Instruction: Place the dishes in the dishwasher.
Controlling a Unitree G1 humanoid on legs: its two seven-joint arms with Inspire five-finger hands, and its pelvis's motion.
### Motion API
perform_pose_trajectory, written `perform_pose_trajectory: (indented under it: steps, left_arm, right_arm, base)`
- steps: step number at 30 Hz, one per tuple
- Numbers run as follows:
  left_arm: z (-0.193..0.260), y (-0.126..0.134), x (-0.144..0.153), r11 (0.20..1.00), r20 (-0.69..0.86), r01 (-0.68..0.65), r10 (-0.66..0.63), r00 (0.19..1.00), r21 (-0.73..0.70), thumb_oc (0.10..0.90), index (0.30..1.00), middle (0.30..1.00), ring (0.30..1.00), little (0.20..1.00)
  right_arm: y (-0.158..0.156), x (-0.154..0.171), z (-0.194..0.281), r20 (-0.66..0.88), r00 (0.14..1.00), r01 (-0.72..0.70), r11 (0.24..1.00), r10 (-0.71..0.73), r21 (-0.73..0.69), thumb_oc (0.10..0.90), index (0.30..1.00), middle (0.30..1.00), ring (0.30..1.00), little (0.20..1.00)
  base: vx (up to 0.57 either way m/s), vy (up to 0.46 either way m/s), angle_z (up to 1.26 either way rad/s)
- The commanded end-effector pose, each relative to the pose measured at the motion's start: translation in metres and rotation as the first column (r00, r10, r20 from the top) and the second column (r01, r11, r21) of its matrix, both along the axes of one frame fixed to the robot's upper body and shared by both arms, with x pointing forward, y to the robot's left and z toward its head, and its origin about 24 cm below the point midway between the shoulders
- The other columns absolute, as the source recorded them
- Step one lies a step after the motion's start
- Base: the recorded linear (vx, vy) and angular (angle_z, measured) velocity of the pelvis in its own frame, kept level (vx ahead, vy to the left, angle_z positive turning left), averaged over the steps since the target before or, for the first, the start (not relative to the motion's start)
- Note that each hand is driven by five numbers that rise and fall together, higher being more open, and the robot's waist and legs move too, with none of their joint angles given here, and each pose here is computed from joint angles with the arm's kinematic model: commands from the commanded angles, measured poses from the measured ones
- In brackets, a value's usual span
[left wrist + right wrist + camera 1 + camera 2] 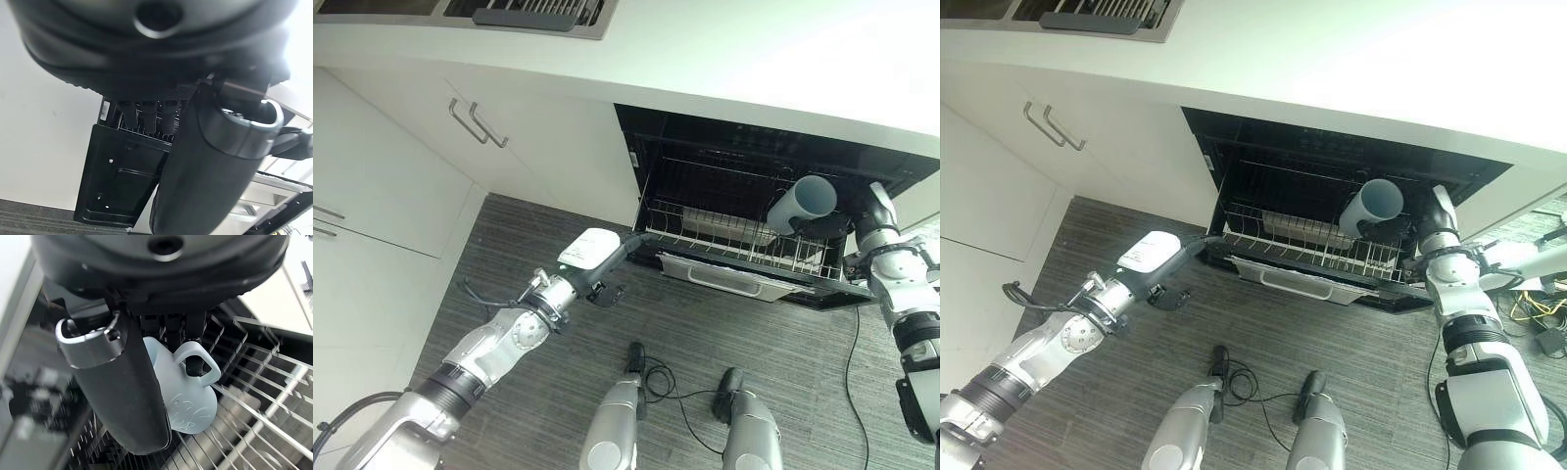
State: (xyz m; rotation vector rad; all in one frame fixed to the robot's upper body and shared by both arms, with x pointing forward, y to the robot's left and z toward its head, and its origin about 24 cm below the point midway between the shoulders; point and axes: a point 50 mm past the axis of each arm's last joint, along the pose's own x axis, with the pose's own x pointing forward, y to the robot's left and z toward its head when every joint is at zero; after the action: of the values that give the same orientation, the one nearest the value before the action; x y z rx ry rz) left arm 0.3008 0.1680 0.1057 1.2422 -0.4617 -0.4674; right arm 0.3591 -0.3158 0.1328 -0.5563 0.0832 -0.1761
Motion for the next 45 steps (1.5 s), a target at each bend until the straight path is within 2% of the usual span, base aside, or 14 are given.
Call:
perform_pose_trajectory:
  steps: [1,16,21,22,24,29,39,42,43,44,45]
  left_arm:
    - [0.048,0.001,0.006,0.994,0.211,0.051,-0.029,0.977,-0.098,0.8,0.9,0.9,0.9,0.9]
    - [0.041,-0.008,0.004,0.992,0.23,0.078,-0.053,0.972,-0.1,0.8,0.9,0.9,0.9,0.9]
    - [0.037,-0.007,0.003,0.992,0.234,0.076,-0.05,0.971,-0.105,0.8,0.9,0.9,0.9,0.9]
    - [0.037,-0.007,0.003,0.992,0.236,0.081,-0.056,0.97,-0.101,0.8,0.9,0.9,0.9,0.9]
    - [0.036,-0.007,0.003,0.992,0.237,0.086,-0.061,0.969,-0.095,0.8,0.9,0.9,0.9,0.9]
    - [0.036,-0.004,0.004,0.992,0.242,0.096,-0.074,0.967,-0.08,0.8,0.9,0.9,0.9,0.9]
    - [0.042,-0.003,0.006,0.993,0.245,0.103,-0.085,0.966,-0.065,0.8,0.9,0.9,0.9,0.9]
    - [0.044,-0.002,0.006,0.993,0.241,0.101,-0.083,0.967,-0.066,0.8,0.9,0.9,0.9,0.9]
    - [0.044,-0.001,0.007,0.993,0.239,0.101,-0.082,0.968,-0.067,0.8,0.9,0.9,0.9,0.9]
    - [0.044,-0.001,0.007,0.993,0.238,0.1,-0.081,0.968,-0.067,0.8,0.9,0.9,0.9,0.9]
    - [0.045,-0.001,0.007,0.993,0.237,0.099,-0.08,0.968,-0.067,0.8,0.9,0.9,0.9,0.9]
  right_arm:
    - [0.019,0.012,0.023,0.107,0.99,-0.095,0.995,0.091,0.032,0.4,0.3,0.3,0.3,0.3]
    - [0.035,0.012,-0.011,-0.007,0.997,-0.082,0.996,0.083,0.047,0.4,0.3,0.3,0.3,0.3]
    - [0.03,0.002,-0.041,-0.128,0.988,-0.078,0.992,0.091,0.097,0.4,0.3,0.3,0.3,0.3]
    - [0.031,-0.002,-0.055,-0.225,0.96,-0.133,0.978,0.167,0.162,0.4,0.3,0.3,0.3,0.3]
    - [0.028,-0.01,-0.07,-0.314,0.931,-0.144,0.977,0.187,0.155,0.4,0.3,0.3,0.3,0.3]
    - [0.017,-0.024,-0.088,-0.421,0.878,-0.139,0.964,0.227,0.229,0.4,0.3,0.3,0.3,0.3]
    - [0.02,-0.031,-0.098,-0.542,0.771,-0.18,0.931,0.334,0.318,0.4,0.3,0.3,0.3,0.3]
    - [0.019,-0.03,-0.098,-0.552,0.767,-0.18,0.935,0.327,0.304,0.4,0.3,0.3,0.3,0.3]
    - [0.019,-0.03,-0.097,-0.559,0.762,-0.177,0.936,0.327,0.306,0.496,0.444,0.444,0.444,0.444]
    - [0.018,-0.031,-0.098,-0.562,0.764,-0.17,0.939,0.316,0.298,0.8,0.9,0.9,0.9,0.9]
    - [0.017,-0.031,-0.098,-0.559,0.771,-0.165,0.944,0.305,0.287,0.8,0.9,0.9,0.9,0.9]
  base:
    - [0.0,0.0,0.0]
    - [0.0,0.0,0.0]
    - [-0.01,-0.001,0.0]
    - [-0.04,-0.015,-0.01]
    - [-0.02,-0.012,0.0]
    - [-0.02,-0.036,0.0]
    - [0.0,0.0,0.0]
    - [0.0,0.0,0.0]
    - [0.0,0.0,0.0]
    - [0.0,0.0,0.0]
    - [0.0,0.0,0.0]
